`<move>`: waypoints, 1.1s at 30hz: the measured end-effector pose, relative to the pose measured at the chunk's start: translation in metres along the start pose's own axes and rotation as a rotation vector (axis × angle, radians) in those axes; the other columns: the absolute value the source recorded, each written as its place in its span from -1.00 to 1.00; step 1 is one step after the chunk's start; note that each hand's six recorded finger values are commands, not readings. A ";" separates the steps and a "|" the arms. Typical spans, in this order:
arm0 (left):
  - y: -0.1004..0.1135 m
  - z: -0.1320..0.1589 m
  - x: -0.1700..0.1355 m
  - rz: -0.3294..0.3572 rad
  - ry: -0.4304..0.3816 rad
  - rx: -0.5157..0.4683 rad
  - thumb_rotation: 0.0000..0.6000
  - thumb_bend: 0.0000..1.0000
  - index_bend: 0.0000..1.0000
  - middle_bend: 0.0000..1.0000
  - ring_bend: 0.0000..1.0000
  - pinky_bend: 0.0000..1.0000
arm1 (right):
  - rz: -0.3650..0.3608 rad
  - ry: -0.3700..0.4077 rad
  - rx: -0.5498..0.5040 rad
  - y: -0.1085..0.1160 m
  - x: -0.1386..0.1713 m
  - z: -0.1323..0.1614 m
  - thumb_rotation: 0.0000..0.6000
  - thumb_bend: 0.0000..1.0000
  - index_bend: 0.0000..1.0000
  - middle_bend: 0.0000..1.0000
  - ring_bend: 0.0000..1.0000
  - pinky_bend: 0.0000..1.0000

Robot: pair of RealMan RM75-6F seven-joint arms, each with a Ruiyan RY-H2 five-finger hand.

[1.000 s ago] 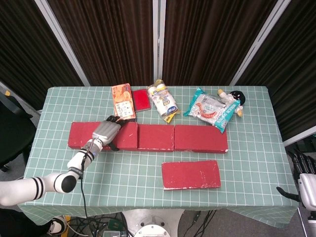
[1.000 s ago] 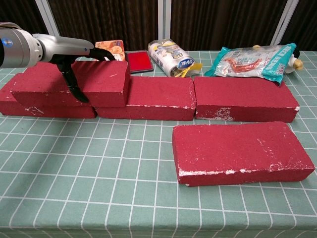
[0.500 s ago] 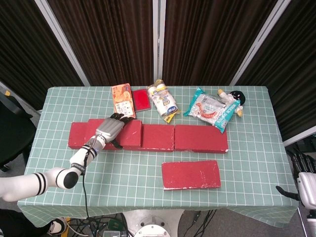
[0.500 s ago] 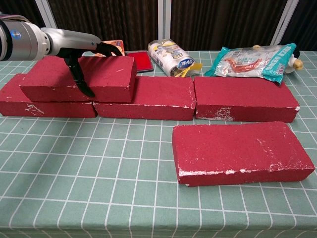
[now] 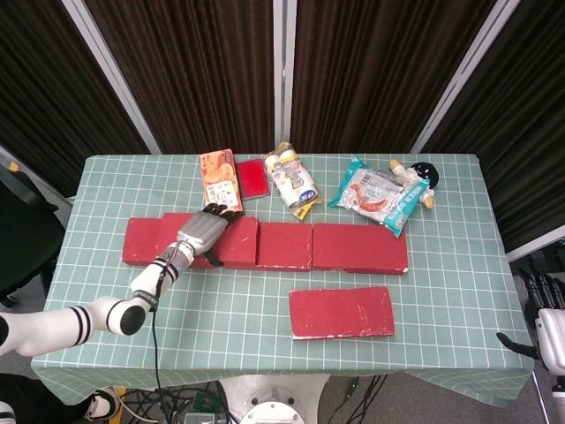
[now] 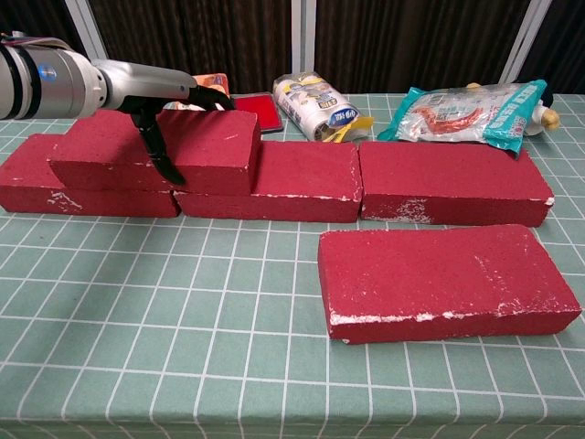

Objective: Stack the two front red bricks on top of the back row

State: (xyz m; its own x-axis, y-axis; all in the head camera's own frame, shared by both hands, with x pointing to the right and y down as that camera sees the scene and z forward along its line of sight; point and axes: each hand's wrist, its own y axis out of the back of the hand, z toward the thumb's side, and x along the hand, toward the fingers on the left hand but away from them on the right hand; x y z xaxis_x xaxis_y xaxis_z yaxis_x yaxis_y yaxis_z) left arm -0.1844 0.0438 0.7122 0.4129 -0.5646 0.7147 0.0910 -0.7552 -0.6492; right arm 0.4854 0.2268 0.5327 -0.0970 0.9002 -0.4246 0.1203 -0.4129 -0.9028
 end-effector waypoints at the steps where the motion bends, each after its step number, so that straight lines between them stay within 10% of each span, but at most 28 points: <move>1: 0.001 0.000 0.001 0.002 0.000 0.000 1.00 -0.76 -0.84 -0.54 -1.00 -1.00 | 0.000 0.000 0.000 0.000 0.000 0.000 1.00 -1.00 -1.00 -1.00 -1.00 -1.00; 23: -0.004 0.000 0.004 -0.006 0.005 0.015 1.00 -0.76 -0.84 -0.55 -1.00 -1.00 | 0.003 -0.004 -0.004 -0.002 0.001 -0.003 1.00 -1.00 -1.00 -1.00 -1.00 -1.00; 33: -0.005 0.005 0.002 -0.010 -0.021 0.035 1.00 -0.82 -0.93 -1.00 -1.00 -1.00 | 0.000 -0.002 -0.007 -0.003 0.002 -0.003 1.00 -1.00 -1.00 -1.00 -1.00 -1.00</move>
State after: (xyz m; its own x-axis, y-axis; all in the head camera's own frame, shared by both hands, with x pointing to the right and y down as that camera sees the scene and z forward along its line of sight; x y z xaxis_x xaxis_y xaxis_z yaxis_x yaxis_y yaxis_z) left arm -0.1791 0.0481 0.7152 0.4309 -0.5499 0.7155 0.1267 -0.7482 -0.6513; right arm 0.4883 0.2302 0.5351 -0.0987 0.8998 -0.4251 0.1274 -0.4122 -0.9021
